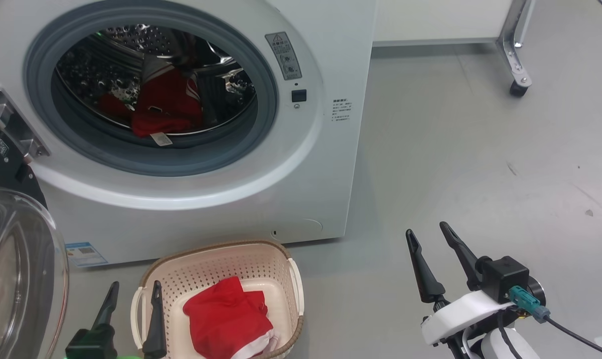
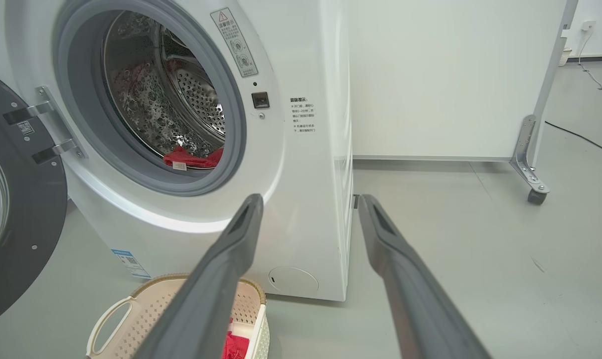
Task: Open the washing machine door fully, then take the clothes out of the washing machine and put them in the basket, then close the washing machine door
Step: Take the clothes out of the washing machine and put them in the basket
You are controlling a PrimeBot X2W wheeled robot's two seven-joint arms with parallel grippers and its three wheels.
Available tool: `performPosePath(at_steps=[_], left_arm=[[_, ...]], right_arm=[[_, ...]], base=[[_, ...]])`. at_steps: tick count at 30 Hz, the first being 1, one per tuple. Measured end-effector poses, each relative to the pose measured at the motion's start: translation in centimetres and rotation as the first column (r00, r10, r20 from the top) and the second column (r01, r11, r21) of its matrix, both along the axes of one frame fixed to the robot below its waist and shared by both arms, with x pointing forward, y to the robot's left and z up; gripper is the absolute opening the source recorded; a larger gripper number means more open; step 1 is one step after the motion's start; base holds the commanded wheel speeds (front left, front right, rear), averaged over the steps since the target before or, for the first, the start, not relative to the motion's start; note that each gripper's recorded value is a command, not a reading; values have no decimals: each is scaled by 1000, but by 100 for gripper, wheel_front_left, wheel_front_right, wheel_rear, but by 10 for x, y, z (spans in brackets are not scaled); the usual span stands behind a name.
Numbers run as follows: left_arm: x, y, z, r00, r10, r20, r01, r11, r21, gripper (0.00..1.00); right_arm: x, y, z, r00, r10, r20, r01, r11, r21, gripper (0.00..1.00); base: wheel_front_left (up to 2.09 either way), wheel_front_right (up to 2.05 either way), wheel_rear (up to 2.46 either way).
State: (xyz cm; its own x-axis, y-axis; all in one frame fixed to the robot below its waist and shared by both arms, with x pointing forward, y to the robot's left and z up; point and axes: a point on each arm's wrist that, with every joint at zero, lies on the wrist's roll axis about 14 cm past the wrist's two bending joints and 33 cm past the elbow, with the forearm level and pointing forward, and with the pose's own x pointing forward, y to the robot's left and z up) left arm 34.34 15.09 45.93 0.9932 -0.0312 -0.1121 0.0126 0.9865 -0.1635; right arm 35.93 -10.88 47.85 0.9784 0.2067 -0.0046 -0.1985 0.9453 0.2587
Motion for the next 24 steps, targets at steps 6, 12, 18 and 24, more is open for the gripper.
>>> performPosePath(at_steps=[6, 12, 18, 24], left_arm=[[13, -12, 2, 999, -45, -1, 45, 999, 0, 100], [42, -21, 8, 995, -94, 24, 93, 995, 20, 100], [75, -28, 7, 993, -119, 24, 119, 993, 24, 100], [112, -35, 1, 988, -151, 17, 150, 988, 32, 100]], right_arm=[[7, 3, -9, 1000, 9, -25, -9, 1000, -5, 100], [19, 6, -19, 999, 24, -45, -26, 999, -31, 100], [38, 8, -23, 998, 37, -44, -39, 998, -53, 100], [58, 8, -33, 998, 43, -54, -46, 997, -63, 100]], base=[[0, 0, 0], [0, 0, 0], [0, 0, 0], [0, 0, 0]])
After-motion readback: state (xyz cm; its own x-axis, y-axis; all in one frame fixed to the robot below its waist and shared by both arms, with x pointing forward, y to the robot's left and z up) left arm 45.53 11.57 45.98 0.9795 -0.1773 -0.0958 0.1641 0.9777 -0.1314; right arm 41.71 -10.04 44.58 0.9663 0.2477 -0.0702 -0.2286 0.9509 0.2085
